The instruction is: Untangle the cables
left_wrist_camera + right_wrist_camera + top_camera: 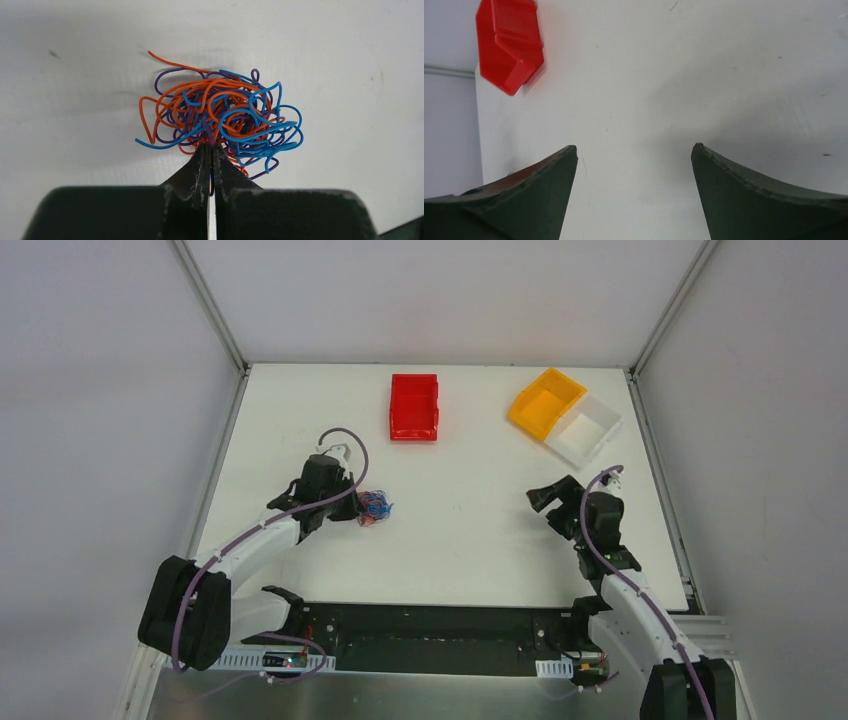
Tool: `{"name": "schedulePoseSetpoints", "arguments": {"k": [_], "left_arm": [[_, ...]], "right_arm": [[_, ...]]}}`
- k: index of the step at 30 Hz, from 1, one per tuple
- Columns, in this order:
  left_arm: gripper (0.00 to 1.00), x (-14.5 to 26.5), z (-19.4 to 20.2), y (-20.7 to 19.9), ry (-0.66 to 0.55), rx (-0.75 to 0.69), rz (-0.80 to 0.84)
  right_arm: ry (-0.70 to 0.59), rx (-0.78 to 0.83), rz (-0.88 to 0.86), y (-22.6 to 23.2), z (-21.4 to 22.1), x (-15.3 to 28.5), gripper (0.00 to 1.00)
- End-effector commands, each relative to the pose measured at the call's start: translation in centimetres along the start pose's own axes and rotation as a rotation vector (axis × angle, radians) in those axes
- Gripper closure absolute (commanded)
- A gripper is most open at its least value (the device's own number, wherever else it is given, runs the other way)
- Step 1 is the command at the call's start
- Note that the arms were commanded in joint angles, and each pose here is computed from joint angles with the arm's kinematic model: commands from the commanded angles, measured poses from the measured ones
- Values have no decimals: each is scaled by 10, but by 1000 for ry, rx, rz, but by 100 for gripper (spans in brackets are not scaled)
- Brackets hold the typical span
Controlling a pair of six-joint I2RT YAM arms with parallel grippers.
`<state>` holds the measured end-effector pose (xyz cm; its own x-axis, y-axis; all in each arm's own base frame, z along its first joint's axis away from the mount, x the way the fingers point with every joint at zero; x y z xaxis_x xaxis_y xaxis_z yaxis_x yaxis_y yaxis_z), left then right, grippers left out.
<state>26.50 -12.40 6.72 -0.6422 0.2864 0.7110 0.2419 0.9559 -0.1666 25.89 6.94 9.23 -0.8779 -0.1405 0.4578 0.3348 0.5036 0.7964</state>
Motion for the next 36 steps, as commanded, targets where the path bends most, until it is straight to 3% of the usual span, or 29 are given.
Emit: {"name": "schedulePoseSetpoints", "arguments": {"k": [1, 5, 9, 17, 22, 26, 33, 36], "left_arm": [[100, 13, -38, -45, -104, -89, 184], [100, 15, -63, -72, -148, -148, 250], [100, 9, -76, -97, -190, -185, 370], [100, 3, -64, -133, -229, -213, 637], [100, 4, -64, -140, -217, -217, 680], [100, 7, -62, -146, -218, -234, 702], [100, 11, -57, -153, -210, -257, 728], [100, 10, -55, -155, -198, -263, 732]], "right_arm": [[202, 91, -263, 67, 28, 2, 13], [311, 207, -282, 79, 62, 0, 14], [381, 286, -328, 89, 86, 3, 22], [510, 429, -449, 117, 131, 17, 37], [586, 513, -492, 143, 156, 23, 40], [616, 566, -496, 161, 168, 17, 50], [631, 571, -482, 159, 183, 2, 55], [641, 577, -482, 155, 189, 1, 72]]}}
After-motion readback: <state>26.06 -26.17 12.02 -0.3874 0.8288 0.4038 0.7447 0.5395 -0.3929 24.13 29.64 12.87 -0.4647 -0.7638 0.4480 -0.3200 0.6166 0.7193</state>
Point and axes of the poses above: each gripper's point midway between its finger pads, its own x axis back along the fingers, its own y axis along the line the jaws close on, z = x × y, the point moved 1 cm from there along x, back along the fingers, and after that the axes turned 15 degrees about -x, right-handed, at the moved point
